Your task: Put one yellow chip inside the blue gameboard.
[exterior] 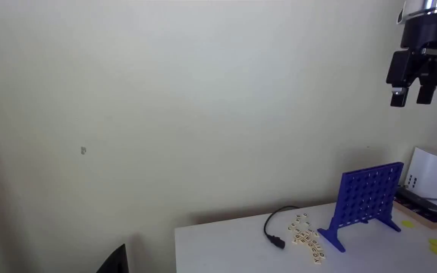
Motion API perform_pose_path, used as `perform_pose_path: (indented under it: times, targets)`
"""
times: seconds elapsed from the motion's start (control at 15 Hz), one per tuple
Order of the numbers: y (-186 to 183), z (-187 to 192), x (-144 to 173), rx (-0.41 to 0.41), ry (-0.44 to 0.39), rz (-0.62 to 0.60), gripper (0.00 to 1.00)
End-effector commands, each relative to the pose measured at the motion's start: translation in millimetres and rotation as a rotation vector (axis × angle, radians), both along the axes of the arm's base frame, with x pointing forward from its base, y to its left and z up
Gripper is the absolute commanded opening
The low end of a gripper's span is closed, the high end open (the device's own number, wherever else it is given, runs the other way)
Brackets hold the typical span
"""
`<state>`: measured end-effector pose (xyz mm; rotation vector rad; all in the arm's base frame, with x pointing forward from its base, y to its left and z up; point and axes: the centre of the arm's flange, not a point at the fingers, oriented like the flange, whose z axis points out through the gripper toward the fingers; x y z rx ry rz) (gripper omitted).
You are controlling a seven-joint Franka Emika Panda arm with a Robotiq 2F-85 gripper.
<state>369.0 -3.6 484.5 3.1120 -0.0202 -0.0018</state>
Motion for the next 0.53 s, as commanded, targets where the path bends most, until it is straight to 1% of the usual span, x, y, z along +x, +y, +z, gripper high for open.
perform_pose_path:
  times: [0.0,0.4,0.47]
  targets:
    - [0.0,0.0,0.0,0.000,0.000,0.000,1.00]
    - [0.0,0.0,0.0,0.000,0.000,0.000,1.00]
    - [-6.3,-3.5,2.5,0.010,0.013,-0.007,1.00]
